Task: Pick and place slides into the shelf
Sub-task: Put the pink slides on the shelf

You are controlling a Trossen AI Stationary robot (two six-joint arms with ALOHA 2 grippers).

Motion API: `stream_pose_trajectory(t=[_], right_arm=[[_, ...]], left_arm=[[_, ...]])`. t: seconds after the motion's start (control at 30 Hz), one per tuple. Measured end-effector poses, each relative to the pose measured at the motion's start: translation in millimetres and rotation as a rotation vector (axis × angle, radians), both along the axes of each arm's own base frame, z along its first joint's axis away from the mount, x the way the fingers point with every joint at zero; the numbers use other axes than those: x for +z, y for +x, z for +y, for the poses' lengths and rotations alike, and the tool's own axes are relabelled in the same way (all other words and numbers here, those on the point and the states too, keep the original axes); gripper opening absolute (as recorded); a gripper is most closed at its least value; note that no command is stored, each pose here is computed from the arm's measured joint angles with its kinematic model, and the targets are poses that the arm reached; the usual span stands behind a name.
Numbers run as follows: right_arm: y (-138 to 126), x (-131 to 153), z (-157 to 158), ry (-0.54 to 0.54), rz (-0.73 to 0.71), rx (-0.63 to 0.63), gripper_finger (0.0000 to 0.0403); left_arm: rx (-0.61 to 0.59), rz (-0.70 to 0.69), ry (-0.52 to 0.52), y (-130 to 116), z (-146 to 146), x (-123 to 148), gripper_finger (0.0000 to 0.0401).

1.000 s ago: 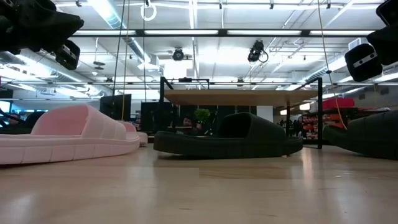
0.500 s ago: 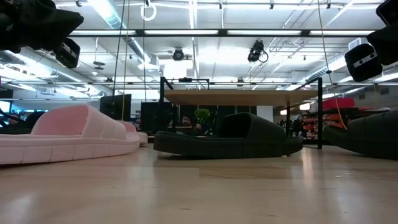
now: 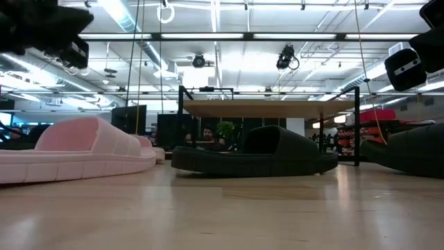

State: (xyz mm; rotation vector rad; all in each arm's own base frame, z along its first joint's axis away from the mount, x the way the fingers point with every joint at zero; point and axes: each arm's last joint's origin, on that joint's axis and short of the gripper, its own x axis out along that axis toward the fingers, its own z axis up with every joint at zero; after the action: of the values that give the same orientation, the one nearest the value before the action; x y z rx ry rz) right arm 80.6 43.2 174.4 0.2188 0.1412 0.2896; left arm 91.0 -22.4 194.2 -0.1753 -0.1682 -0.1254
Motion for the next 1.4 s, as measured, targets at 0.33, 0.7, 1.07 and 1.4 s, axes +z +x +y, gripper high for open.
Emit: stream_pose_trajectory(t=[0.33,0.7,1.07,1.4], right_arm=[[0.0,0.0,0.0,0.000,0.000,0.000,0.0014],[0.0,0.0,0.0,0.000,0.000,0.000,0.0014],[0.2,-0.3,-0.8,-0.248,-0.072,0.001,0.0014],[0.2,-0.3,-0.7,-0.302,-0.087,0.009,0.0014]], left_arm=[[0.159,0.195,0.116,-11.5,8.0,67.1,0.0058],[0.426,0.659,0.250,37.7,0.1,105.8,0.0102],[0.378,0.874,0.303,80.6,-17.3,74.7,0.0111],[0.094,1.016,0.361,94.6,-49.3,49.6,0.0110]])
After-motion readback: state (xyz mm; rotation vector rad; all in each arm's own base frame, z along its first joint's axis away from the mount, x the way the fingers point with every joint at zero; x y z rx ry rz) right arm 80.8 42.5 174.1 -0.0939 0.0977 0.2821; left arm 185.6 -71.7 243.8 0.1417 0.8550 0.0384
